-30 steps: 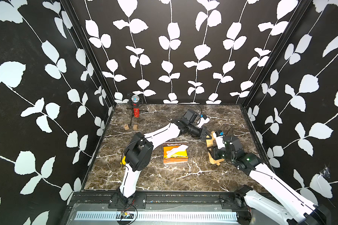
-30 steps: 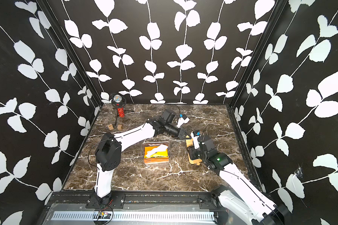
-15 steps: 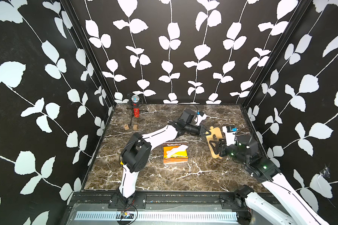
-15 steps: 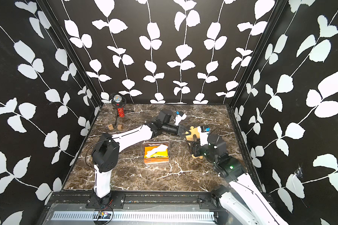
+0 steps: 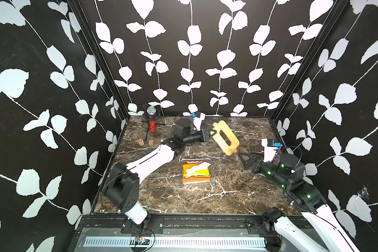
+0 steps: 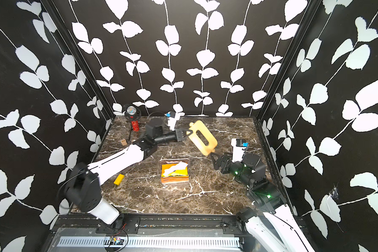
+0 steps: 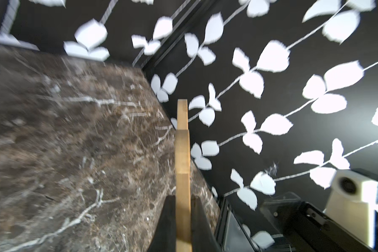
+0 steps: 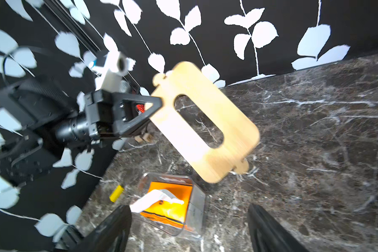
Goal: Put the tissue paper into the tissue box
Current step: Pick up the box lid from the center of the board.
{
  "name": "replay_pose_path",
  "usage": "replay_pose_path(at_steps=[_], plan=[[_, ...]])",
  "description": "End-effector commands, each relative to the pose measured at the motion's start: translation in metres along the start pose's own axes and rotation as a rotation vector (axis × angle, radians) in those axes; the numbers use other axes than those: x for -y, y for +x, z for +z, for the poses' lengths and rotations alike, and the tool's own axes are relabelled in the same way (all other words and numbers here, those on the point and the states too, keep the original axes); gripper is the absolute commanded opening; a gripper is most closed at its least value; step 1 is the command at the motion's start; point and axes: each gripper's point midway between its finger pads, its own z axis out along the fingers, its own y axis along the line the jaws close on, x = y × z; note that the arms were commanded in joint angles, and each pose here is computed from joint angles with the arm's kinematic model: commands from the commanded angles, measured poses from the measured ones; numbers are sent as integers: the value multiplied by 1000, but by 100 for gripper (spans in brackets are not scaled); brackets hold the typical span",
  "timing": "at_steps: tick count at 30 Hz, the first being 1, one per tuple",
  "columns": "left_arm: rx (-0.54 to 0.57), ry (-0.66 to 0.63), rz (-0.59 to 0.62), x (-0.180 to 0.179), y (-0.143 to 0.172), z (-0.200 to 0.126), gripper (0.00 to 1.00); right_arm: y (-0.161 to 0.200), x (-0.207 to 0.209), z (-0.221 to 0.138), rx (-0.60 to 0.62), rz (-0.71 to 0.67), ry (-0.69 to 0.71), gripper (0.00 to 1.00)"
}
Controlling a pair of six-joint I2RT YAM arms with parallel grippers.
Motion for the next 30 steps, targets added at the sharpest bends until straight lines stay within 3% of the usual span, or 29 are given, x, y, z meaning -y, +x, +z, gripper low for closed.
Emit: replay_pose_path(at_steps=[1,9,16,25,30], plan=[[176,9,67,21,-36,-35,0,-14,-14,4,51,100,-102,86],[368,-28,42,24,-49,-91,0,-20,-17,21,91,295,-239,83],[503,-6,-64,20,-47,-122,0,-21,-16,47,97,447,-355,80],[525,96,-306,9,-33,-124,0,-39,-29,84,90,520,-521,70],[517,108,-369,3,-25,-123,0,-43,-26,101,86,589,-568,66]])
